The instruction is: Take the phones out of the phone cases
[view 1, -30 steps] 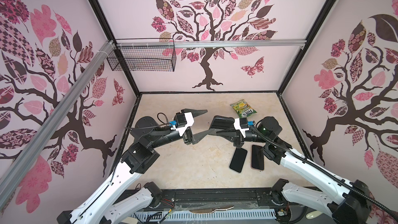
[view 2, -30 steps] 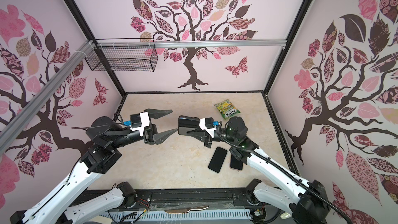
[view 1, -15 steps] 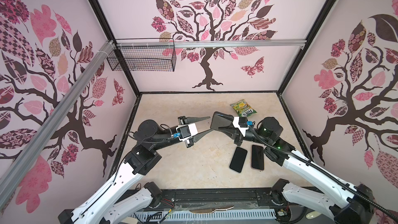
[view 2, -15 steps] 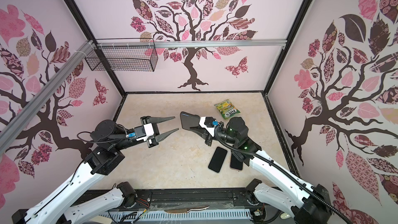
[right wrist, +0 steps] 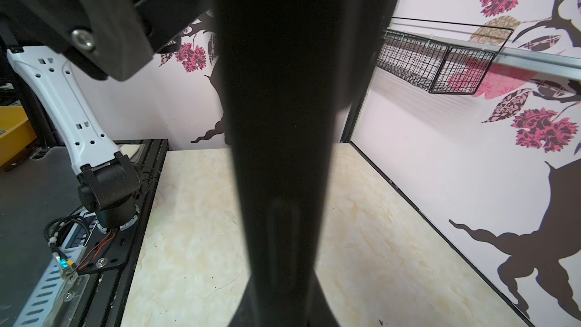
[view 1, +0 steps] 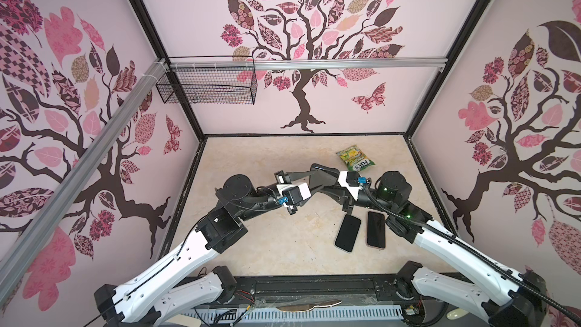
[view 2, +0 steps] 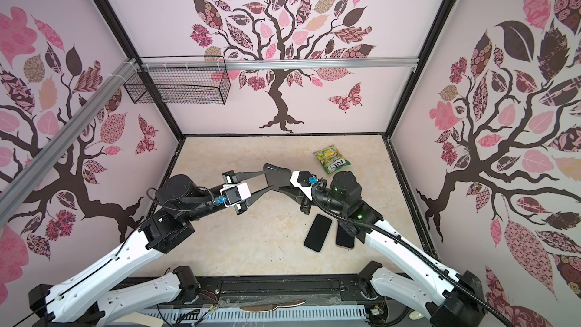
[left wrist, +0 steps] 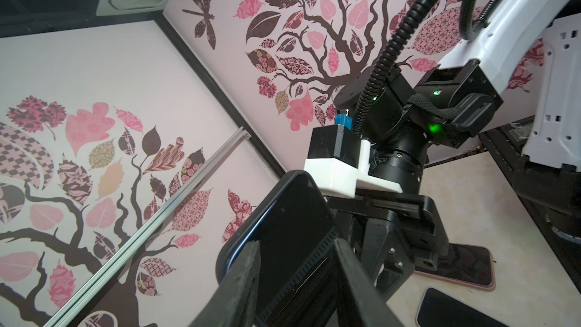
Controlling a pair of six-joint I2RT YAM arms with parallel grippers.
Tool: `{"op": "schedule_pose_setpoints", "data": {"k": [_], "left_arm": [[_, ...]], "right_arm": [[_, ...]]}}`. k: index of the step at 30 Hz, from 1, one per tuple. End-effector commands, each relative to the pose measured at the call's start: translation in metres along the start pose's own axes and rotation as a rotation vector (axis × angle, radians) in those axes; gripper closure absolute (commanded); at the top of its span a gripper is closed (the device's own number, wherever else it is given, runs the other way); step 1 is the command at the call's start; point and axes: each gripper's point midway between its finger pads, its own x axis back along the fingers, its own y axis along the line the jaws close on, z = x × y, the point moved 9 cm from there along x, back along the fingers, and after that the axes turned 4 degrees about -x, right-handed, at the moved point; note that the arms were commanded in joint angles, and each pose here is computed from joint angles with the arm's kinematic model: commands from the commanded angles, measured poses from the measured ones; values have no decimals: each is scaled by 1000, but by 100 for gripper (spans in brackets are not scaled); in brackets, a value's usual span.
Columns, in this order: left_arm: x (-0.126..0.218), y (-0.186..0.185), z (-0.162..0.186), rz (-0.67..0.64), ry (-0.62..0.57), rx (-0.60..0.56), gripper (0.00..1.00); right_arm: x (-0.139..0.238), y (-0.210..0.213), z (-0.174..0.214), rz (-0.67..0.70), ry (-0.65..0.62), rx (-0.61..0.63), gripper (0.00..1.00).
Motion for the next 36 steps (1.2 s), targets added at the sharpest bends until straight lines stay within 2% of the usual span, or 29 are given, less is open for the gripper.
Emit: {"op": "schedule_pose_setpoints", "data": {"k": [1, 7, 36], "left_arm": [[3, 6, -6, -58, -11, -25, 59], [7, 4, -3, -64, 2, -16, 59], [0, -1, 3, -13, 13, 12, 58]], "right_arm": [[10, 3, -35, 16, -112, 84, 100], [12, 3, -37, 33, -131, 69, 100], [8, 6, -39, -46, -121, 44, 100]]}}
